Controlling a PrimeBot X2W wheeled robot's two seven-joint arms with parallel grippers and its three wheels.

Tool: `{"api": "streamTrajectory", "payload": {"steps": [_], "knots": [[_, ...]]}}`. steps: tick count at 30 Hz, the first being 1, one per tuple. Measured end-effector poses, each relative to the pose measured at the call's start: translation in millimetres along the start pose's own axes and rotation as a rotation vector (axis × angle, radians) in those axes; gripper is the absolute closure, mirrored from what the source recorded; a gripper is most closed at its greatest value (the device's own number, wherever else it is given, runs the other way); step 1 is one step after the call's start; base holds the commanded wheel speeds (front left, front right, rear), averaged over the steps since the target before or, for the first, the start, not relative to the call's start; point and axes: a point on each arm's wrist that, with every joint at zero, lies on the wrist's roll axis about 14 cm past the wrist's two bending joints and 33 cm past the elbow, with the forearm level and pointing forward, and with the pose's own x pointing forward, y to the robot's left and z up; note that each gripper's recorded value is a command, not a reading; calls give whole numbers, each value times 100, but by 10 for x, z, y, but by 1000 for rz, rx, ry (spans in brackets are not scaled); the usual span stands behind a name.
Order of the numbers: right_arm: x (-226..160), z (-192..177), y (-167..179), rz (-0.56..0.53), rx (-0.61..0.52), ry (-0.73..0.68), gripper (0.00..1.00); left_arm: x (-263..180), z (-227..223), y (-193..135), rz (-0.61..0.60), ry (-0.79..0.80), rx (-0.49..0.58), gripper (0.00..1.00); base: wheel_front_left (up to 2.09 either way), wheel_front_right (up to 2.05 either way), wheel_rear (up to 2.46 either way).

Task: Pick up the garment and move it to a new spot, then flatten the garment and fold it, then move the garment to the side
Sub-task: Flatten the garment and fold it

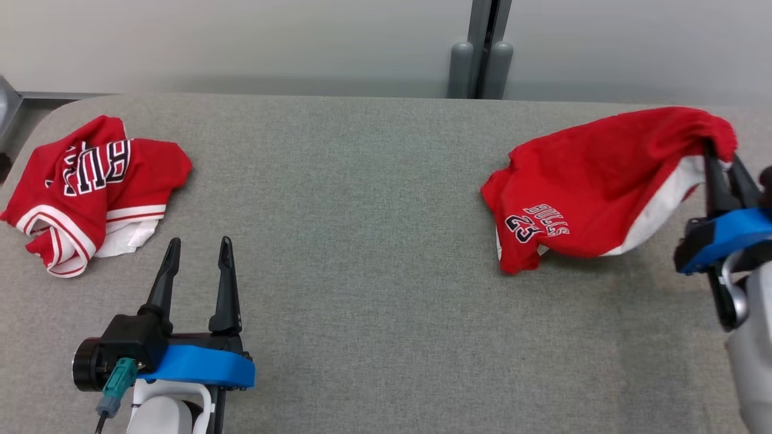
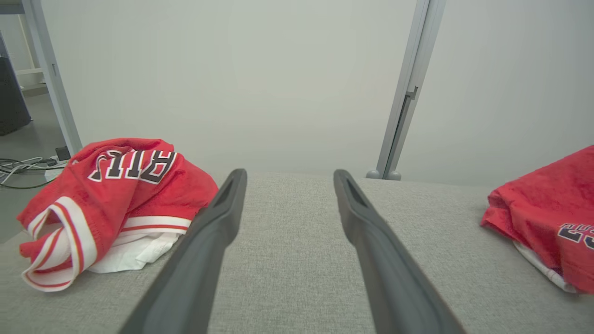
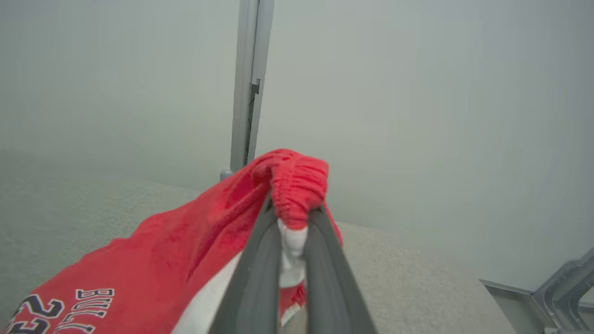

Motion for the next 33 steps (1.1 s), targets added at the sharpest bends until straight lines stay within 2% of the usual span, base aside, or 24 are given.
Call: {"api": "streamTrajectory", "payload": {"steps": [4, 9, 16, 21, 28, 29, 30, 33], "knots": [[91, 258, 573, 135, -2, -69, 100, -52, 45, 32, 11, -11, -6, 0, 0, 0, 0], [77, 501, 1511, 350, 24, -125, 100, -141, 90, 106, 36, -22, -11, 0, 0, 0, 0], [-176, 552, 2629, 636, 50, -118, 100, -246, 97, 233, 77, -21, -13, 0, 0, 0, 0], [-499, 342, 3166, 819, 24, -60, 100, -299, 64, 302, 102, -10, -19, 0, 0, 0, 0], [-1166, 85, 3663, 1036, 96, 38, 100, -330, 28, 336, 119, 1, -31, 0, 0, 0, 0], [-1251, 51, 3697, 1056, 105, 53, 62, -327, 28, 332, 118, 1, -31, 0, 0, 0, 0], [-1326, 18, 3723, 1073, 110, 66, 0, -322, 24, 326, 117, 2, -32, 0, 0, 0, 0], [-1476, -76, 3745, 1100, 118, 103, 0, -299, 18, 289, 107, 2, -39, 0, 0, 0, 0]]}}
